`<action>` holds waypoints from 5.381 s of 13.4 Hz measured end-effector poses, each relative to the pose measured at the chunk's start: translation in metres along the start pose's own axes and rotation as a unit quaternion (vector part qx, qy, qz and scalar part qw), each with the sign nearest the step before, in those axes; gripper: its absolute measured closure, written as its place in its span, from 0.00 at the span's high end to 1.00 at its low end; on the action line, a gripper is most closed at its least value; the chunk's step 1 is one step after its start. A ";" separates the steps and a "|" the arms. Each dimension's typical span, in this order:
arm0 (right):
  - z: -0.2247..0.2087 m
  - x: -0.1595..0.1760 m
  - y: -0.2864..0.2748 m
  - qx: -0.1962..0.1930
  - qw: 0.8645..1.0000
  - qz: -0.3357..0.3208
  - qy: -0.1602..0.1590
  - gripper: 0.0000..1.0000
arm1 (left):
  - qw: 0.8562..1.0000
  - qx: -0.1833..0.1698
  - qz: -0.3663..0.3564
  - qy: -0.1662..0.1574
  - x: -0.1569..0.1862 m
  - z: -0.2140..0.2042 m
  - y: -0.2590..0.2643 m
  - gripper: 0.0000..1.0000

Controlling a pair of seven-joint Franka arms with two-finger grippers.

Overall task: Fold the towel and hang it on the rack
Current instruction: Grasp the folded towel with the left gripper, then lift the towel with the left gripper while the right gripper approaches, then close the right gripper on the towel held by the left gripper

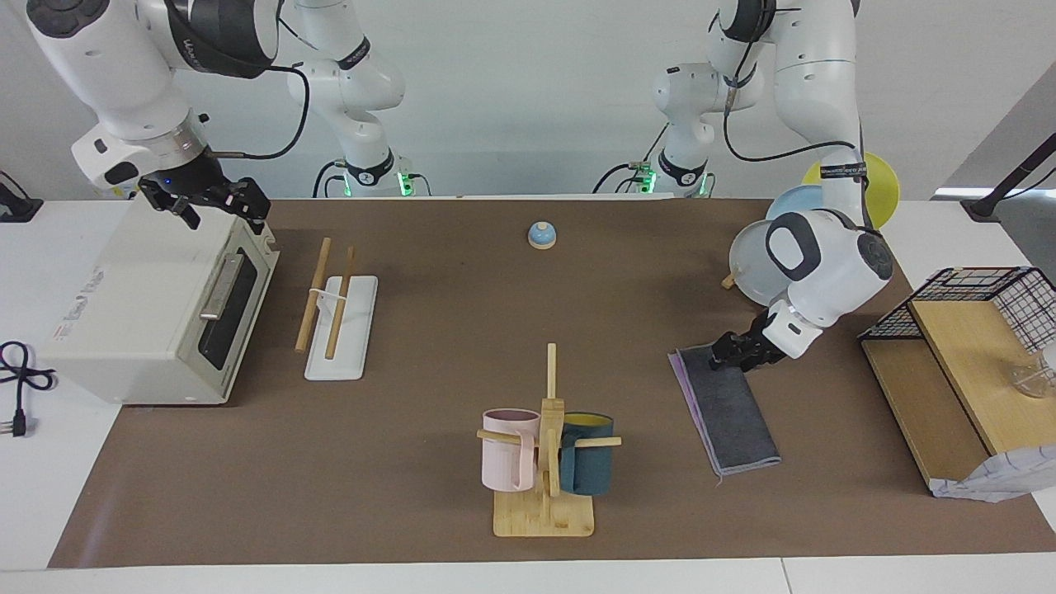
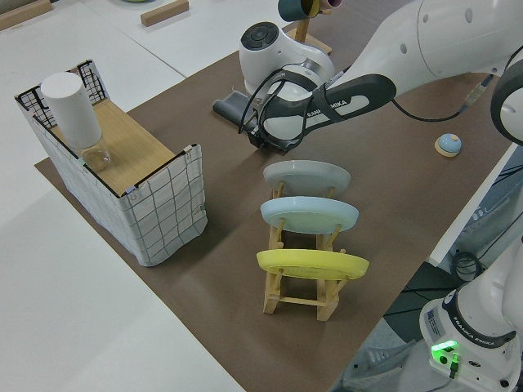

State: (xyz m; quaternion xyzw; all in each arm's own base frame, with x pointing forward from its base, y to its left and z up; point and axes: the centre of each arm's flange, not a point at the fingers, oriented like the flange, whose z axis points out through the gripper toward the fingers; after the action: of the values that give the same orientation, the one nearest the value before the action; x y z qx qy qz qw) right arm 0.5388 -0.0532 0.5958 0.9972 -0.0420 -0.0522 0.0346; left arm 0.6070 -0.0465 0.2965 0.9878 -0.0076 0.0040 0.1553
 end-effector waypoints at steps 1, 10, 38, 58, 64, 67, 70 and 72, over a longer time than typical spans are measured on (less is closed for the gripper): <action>0.000 0.000 0.000 0.000 1.000 0.000 0.000 1.00 | 1.000 0.000 0.000 0.000 0.000 0.000 0.000 0.74; 0.000 0.000 0.000 0.000 1.000 0.000 0.000 1.00 | 1.000 0.003 0.000 0.011 0.003 0.001 0.000 0.68; 0.023 -0.015 -0.092 0.213 0.971 0.083 -0.069 1.00 | 0.898 0.016 -0.439 -0.003 -0.004 -0.150 0.192 0.07; 0.050 -0.034 -0.114 0.355 0.857 0.344 -0.145 1.00 | 0.598 -0.116 -0.792 -0.030 -0.088 -0.187 0.392 0.07; 0.039 -0.041 -0.202 0.367 0.865 0.325 -0.104 1.00 | 0.580 -0.131 -0.803 -0.026 -0.101 -0.179 0.413 0.07; 0.043 -0.035 -0.220 0.379 0.861 0.326 -0.096 1.00 | 0.577 -0.131 -0.805 -0.026 -0.102 -0.177 0.415 0.07; 0.051 -0.022 -0.237 0.393 0.852 0.333 -0.094 1.00 | 0.571 -0.135 -0.809 -0.026 -0.101 -0.177 0.414 0.07; 0.053 -0.006 -0.244 0.410 0.839 0.344 -0.096 1.00 | 0.569 -0.135 -0.811 -0.025 -0.102 -0.175 0.413 0.07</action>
State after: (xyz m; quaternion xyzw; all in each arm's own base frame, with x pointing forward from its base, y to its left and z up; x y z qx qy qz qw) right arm 0.5466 0.1860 0.5255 0.8311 -0.4035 -0.1106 -0.3663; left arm 0.4977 -0.3848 0.5883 0.5470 0.7923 -0.1498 0.2249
